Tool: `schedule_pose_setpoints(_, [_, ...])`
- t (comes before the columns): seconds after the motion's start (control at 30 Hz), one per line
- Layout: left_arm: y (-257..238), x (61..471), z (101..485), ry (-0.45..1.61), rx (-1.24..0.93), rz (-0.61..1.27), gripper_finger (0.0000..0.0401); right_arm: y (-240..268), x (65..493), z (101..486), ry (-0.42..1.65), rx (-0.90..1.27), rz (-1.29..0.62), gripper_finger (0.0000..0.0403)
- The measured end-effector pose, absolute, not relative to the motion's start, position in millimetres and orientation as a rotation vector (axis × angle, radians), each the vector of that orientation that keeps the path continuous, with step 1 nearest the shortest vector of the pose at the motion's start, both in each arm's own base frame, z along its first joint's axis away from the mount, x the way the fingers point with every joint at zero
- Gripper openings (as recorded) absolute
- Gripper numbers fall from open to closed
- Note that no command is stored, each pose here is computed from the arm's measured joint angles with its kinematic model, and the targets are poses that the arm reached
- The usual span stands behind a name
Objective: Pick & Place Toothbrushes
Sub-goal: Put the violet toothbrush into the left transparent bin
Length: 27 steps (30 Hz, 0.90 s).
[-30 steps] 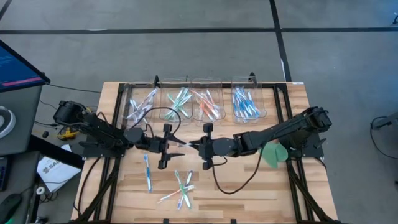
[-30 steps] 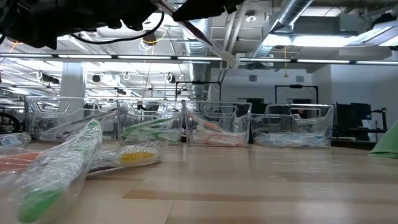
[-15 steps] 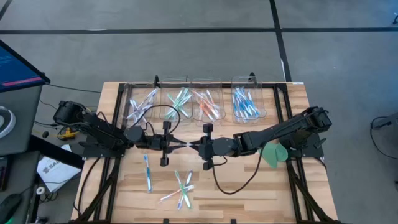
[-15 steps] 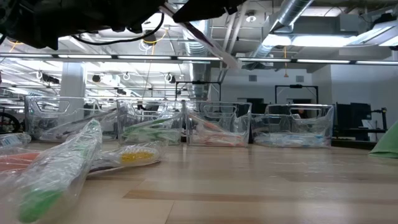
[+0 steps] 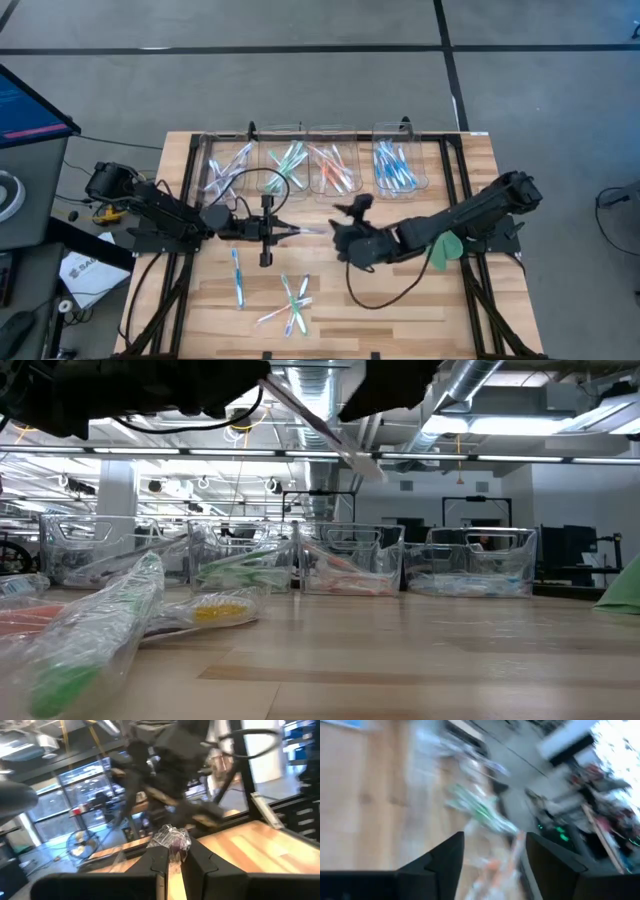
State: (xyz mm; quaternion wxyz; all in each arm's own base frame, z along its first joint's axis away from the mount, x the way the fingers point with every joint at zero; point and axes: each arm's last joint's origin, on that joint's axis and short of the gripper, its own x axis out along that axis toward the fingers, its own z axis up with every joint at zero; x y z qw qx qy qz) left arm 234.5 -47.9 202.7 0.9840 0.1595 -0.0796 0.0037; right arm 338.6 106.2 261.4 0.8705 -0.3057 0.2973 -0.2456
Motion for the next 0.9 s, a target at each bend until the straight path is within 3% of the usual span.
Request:
schedule_pose_setpoints(0.33, [-46, 235, 202, -0.149, 0.321, 0.048, 0.0018, 139, 272, 263, 0.798, -0.624, -0.420, 0.0229])
schedule_pose_setpoints(0.53, [-43, 236, 205, -0.130, 0.310, 0.181, 0.0017, 137, 229, 265, 0.895, -0.503, -0.541, 0.0229])
schedule_pose_setpoints(0.7, [-43, 242, 222, -0.118, 0.340, 0.205, 0.0017, 129, 203, 267, 0.899, -0.388, -0.717, 0.0230])
schedule_pose_setpoints(0.9, [-40, 240, 263, 0.055, 0.386, 0.280, 0.0017, 135, 187, 251, 0.912, -0.432, -0.708, 0.0230])
